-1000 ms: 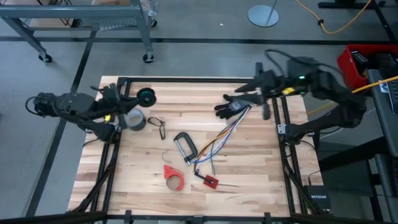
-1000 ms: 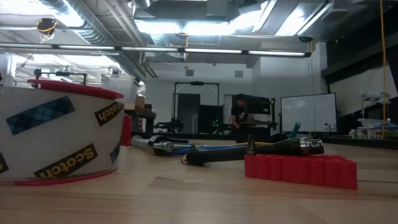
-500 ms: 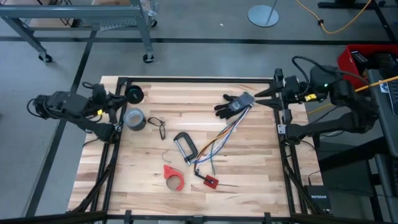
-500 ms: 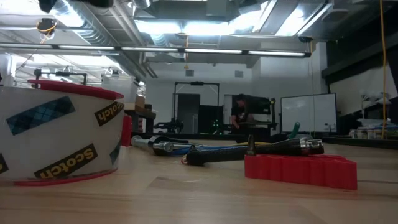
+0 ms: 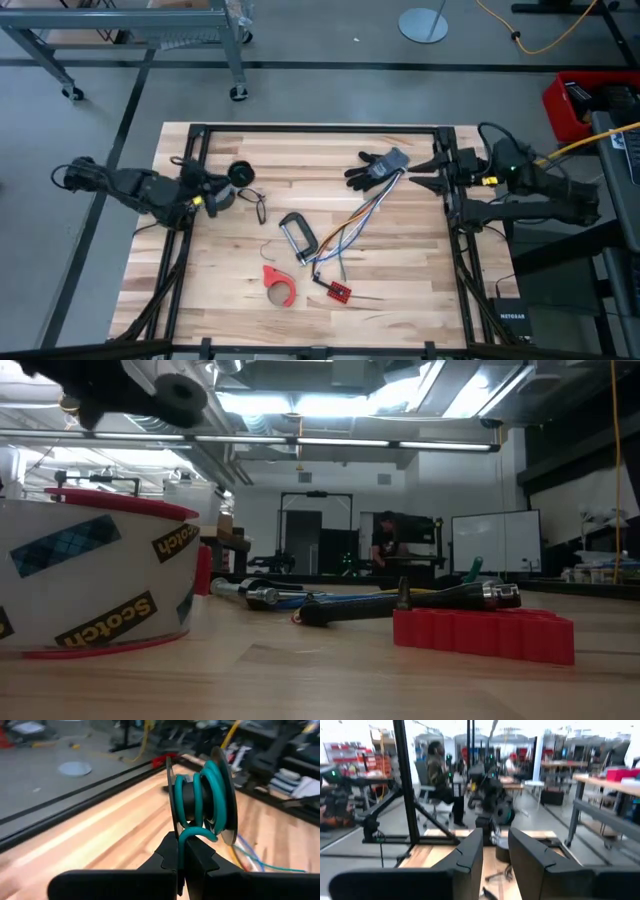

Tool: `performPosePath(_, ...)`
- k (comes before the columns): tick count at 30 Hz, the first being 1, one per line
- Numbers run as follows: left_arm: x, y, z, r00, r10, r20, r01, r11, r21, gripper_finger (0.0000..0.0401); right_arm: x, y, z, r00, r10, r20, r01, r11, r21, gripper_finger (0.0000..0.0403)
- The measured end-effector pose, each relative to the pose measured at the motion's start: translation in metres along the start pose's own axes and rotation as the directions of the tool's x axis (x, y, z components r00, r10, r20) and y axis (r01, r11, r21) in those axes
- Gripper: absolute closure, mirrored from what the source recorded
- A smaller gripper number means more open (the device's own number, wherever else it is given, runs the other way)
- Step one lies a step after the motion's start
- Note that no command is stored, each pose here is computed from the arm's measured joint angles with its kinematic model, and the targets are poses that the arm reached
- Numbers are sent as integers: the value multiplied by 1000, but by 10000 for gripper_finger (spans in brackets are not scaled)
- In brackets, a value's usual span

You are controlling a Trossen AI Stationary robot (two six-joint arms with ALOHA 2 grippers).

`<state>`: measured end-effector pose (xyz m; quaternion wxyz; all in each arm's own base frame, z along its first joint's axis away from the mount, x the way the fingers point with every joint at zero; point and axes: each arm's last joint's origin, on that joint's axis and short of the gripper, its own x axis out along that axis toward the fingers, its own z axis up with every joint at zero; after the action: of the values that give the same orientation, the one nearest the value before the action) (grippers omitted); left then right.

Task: Coil cords
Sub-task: Coil the green wire around the spool

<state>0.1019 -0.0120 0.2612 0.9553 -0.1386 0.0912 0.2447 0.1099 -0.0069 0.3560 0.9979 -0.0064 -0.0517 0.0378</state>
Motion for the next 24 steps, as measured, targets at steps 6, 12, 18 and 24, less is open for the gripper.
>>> performPosePath(6,19,-7,-25,977,-140,159,149,988,-44,401,5,-1,-28,997,8,79,-6,1000,-15,306)
performPosePath(12,36,-1,-51,940,-218,262,262,953,-149,401,17,-3,-52,994,9,108,-7,1000,-12,306)
performPosePath(18,52,5,-68,959,-183,218,242,928,-283,401,32,-6,-75,995,9,95,-10,1000,9,306)
performPosePath(24,66,3,-70,956,-202,213,260,919,-295,401,48,-9,-90,998,16,65,-18,999,32,306)
